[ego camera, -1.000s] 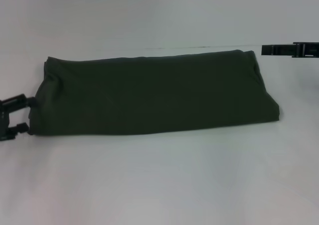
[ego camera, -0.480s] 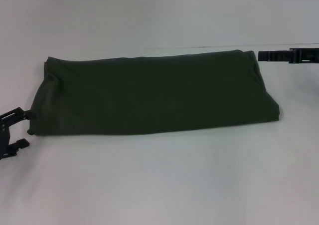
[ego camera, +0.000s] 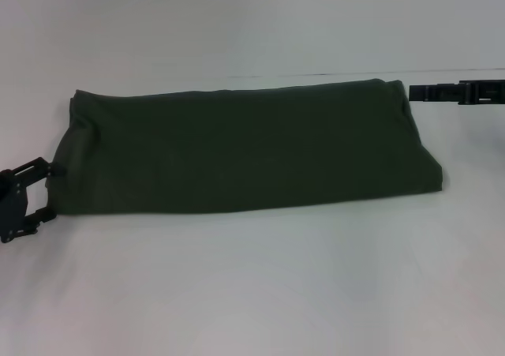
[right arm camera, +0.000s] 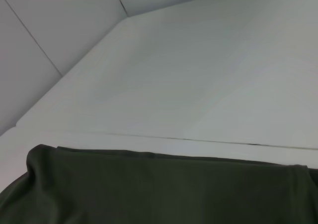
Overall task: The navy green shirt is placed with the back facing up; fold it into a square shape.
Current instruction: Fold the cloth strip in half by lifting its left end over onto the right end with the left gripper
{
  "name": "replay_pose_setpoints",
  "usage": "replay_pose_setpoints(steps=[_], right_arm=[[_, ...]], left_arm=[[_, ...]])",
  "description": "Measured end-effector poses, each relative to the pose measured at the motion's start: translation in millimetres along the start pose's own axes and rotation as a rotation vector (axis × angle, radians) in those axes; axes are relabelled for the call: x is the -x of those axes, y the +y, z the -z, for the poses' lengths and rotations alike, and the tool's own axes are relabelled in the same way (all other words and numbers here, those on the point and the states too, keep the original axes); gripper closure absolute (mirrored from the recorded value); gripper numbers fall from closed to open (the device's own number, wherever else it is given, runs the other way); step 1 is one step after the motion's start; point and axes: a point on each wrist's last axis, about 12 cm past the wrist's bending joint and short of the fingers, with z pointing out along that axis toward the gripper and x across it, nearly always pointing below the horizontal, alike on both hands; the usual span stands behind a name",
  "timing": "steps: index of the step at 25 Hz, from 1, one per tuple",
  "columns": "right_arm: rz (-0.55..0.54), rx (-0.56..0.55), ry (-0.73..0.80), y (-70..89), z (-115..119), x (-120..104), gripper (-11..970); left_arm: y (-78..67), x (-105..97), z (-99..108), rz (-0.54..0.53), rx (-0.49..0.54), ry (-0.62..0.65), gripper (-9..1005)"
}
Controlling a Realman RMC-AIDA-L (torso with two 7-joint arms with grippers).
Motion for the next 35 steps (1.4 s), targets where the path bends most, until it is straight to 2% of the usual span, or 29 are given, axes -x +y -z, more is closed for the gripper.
replay_pose_setpoints(steps=[5, 14, 24, 35], right_arm=[[-0.014, -0.014, 0.009, -3.5, 1.8, -3.0, 141], [-0.019, -0.017, 0.011, -4.4, 2.3, -3.1, 141], [-0.020, -0.010, 0.008, -3.3, 2.1, -2.3, 141], [-0.027, -0.012, 0.008, -4.8, 3.8, -4.9, 142]], left_arm=[[-0.4, 0.2, -0.3, -0.005, 0.005, 0.005, 88], [10.6, 1.2, 12.1, 0.024, 0.020, -0.006, 88], [-0.1, 1.5, -4.3, -0.009, 0.031, -0.010, 88], [-0.9, -0.4, -10.4, -0.011, 0.050, -0.005, 89]])
